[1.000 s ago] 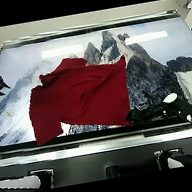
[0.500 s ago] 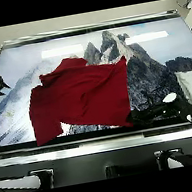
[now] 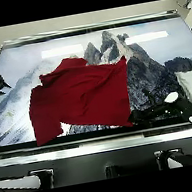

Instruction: Fold the clothes and pants, and hang the long-sleeved shirts on hangers.

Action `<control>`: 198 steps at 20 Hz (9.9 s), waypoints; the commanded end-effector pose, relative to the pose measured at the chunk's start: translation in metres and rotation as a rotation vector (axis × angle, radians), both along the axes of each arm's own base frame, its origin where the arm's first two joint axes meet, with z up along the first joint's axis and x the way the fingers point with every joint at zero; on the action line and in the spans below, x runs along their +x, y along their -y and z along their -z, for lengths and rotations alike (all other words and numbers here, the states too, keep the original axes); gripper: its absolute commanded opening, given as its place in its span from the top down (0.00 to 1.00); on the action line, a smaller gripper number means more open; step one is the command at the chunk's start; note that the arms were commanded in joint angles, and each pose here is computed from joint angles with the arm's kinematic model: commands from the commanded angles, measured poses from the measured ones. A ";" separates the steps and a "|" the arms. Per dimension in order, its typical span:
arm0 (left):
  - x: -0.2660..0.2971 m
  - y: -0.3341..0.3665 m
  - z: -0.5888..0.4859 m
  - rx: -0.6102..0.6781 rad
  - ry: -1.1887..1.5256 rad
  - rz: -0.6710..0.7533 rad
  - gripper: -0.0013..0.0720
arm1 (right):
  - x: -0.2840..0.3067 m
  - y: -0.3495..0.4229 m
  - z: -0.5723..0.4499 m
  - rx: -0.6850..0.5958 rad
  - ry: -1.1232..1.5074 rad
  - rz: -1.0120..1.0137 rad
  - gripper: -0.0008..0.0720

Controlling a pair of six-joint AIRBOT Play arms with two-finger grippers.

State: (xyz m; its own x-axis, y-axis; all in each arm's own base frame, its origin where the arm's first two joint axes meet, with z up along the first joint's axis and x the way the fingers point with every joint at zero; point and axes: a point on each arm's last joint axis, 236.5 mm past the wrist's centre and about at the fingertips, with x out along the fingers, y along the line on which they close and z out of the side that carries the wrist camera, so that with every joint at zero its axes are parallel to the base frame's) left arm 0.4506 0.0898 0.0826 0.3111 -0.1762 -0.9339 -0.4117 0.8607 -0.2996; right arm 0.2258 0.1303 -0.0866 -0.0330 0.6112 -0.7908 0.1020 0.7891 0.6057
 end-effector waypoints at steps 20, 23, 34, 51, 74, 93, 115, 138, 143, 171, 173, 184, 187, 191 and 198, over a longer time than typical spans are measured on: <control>-0.037 -0.020 0.034 -0.029 -0.107 0.085 0.42 | 0.035 -0.030 0.015 0.174 0.012 0.118 0.94; -0.075 -0.036 0.082 -0.131 -0.153 0.051 0.42 | 0.032 -0.033 0.006 0.193 0.013 0.103 0.94; -0.070 -0.007 0.174 -0.395 0.018 0.086 0.42 | 0.022 -0.038 -0.006 0.222 -0.055 0.125 0.95; -0.008 0.069 0.124 -0.521 0.187 0.249 0.96 | 0.081 -0.030 -0.060 0.195 0.174 0.119 0.95; -0.171 0.101 -0.454 0.416 1.317 0.182 0.97 | 0.099 0.038 -0.570 -0.253 1.418 0.220 0.95; 0.123 0.051 0.026 0.011 0.463 0.237 0.96 | 0.338 0.014 -0.146 -0.342 0.594 0.113 0.95; 0.059 0.055 0.122 -0.196 -0.024 0.384 0.96 | 0.277 0.025 -0.045 -0.411 0.121 0.032 0.95; 0.020 -0.019 0.068 0.041 -0.130 0.211 0.23 | 0.293 0.067 -0.110 -0.333 0.297 0.049 0.16; -0.085 -0.029 0.076 -0.005 -0.222 0.109 0.23 | 0.257 0.107 -0.117 -0.086 0.227 0.014 0.16; -0.178 0.104 0.203 -0.442 0.043 -0.042 0.66 | 0.217 0.090 -0.127 0.120 0.167 -0.009 0.25; -0.173 0.101 0.201 -0.433 0.055 -0.041 0.96 | 0.214 0.097 -0.121 0.085 0.157 -0.017 0.38; -0.146 0.091 0.173 -0.431 0.116 -0.010 0.96 | 0.124 0.075 -0.020 0.203 -0.183 0.024 0.29; -0.148 0.093 0.172 -0.439 0.111 -0.009 0.96 | 0.107 0.063 -0.001 0.196 -0.210 -0.003 0.30; -0.148 0.094 0.172 -0.445 0.106 -0.014 0.96 | 0.097 0.045 0.018 0.152 -0.202 -0.058 0.30; -0.148 0.094 0.172 -0.451 0.102 -0.019 0.96 | 0.095 0.037 0.020 0.148 -0.204 -0.076 0.33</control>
